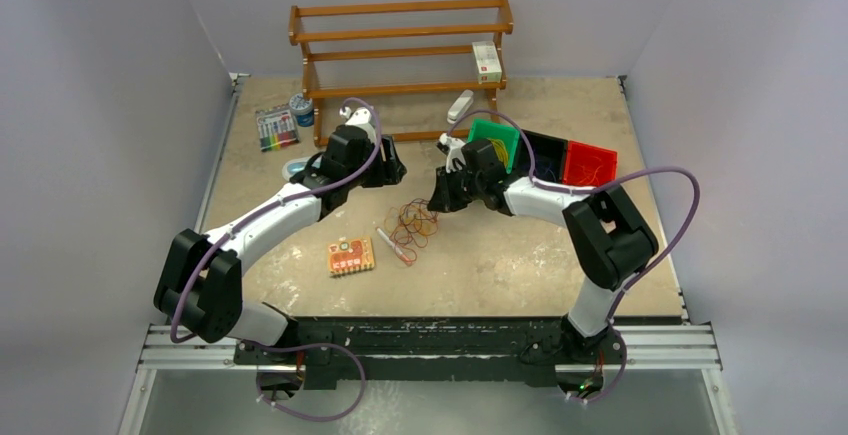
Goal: Untangle the cables
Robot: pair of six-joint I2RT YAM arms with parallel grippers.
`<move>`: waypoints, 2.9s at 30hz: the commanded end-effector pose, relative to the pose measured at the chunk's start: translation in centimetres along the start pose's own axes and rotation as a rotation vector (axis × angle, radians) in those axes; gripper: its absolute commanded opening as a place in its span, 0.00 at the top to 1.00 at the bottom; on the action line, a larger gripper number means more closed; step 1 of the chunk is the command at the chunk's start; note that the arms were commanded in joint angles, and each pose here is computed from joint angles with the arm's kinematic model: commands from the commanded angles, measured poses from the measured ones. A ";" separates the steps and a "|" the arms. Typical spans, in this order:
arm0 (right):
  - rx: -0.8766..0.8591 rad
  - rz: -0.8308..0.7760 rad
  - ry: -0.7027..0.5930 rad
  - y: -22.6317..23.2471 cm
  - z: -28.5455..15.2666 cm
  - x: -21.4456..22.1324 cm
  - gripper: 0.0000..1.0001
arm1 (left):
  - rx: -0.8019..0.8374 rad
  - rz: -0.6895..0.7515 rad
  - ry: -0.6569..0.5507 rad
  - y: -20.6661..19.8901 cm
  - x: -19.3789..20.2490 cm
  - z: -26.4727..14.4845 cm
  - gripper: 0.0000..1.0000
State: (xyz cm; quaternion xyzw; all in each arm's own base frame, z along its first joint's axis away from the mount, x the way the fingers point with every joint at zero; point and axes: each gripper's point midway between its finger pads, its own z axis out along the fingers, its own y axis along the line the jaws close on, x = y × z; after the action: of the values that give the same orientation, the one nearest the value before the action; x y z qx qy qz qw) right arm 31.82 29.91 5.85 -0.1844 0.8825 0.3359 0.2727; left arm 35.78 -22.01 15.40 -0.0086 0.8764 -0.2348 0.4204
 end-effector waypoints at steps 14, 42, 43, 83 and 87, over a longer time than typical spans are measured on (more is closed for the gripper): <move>-0.054 -0.119 -0.145 3.1 -3.3 -4.6 1.00 | 0.228 -0.032 -0.020 -6.0 1.9 0.3 0.40; -0.030 -0.120 -0.176 3.3 -3.9 -5.7 1.00 | 0.083 -0.008 0.075 -2.4 7.8 3.8 0.77; -0.020 -0.125 -0.187 3.2 -4.2 -6.0 1.00 | 0.067 -0.010 0.066 -2.1 7.6 3.9 0.82; 0.501 -0.440 -1.179 12.3 -42.1 -25.7 1.00 | -0.333 -0.005 0.037 6.3 9.0 4.8 1.00; 0.639 -0.409 -1.266 11.6 -46.7 -25.6 1.00 | -0.364 -0.003 0.022 7.1 8.7 4.3 1.00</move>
State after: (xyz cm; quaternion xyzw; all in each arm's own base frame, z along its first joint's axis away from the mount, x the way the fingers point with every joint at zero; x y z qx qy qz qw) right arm 31.35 14.26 51.74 -0.0906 0.5980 0.1159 0.7879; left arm 33.71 -20.28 2.50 -0.0585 0.9209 -0.0828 0.3763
